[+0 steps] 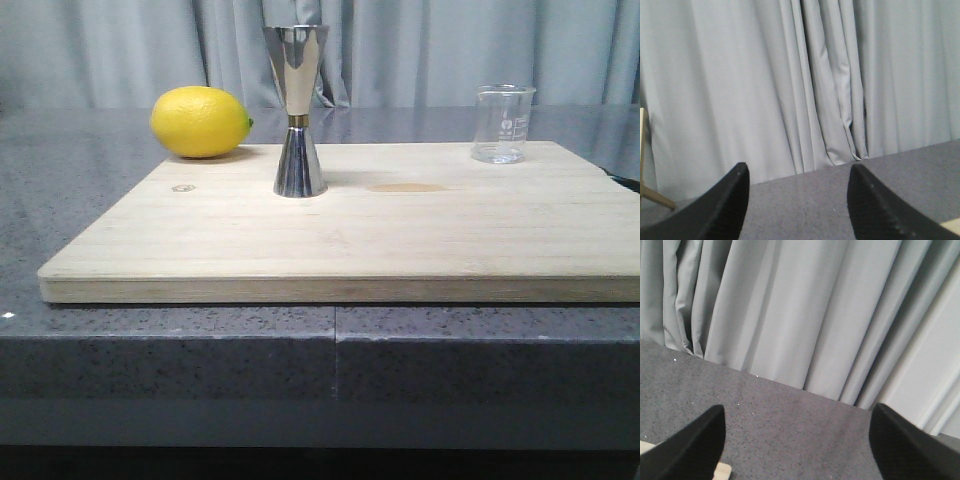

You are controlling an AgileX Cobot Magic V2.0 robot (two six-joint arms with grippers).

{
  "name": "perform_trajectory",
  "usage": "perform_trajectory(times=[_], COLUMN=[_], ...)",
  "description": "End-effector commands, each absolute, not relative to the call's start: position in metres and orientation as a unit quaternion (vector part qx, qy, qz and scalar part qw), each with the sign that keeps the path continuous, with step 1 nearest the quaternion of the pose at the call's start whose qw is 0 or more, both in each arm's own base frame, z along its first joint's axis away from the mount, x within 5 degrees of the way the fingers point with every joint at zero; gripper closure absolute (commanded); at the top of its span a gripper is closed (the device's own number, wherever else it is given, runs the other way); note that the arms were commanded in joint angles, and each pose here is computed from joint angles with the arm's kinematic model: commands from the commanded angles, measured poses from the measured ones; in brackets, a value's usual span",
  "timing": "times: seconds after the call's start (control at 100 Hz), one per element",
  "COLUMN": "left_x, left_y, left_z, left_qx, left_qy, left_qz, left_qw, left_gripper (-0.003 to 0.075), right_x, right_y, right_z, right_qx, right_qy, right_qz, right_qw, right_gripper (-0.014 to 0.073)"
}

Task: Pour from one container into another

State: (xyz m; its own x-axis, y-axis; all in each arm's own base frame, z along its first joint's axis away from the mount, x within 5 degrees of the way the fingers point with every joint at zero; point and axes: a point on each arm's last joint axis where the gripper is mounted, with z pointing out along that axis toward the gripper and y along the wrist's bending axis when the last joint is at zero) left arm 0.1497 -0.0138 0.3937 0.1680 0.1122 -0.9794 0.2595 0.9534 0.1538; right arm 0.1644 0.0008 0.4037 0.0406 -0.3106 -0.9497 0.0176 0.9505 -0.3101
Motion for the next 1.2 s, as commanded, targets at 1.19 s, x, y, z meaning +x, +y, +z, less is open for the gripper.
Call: perform_trajectory(times=[1.19], left_x=[0.074], left_y=[-0.031], left_z=[0.27], left_qx=[0.104], left_qy=[0.664], left_qz=[-0.131], left_qw=[0.729], left_gripper=[0.0337], right_x=[0.034], right_y=[-0.003], right_z=[0.277], right_qx=[-0.04], right_qy=[0.686], right_qz=[-0.059], right_qw=[0.725], right_gripper=[0.0061])
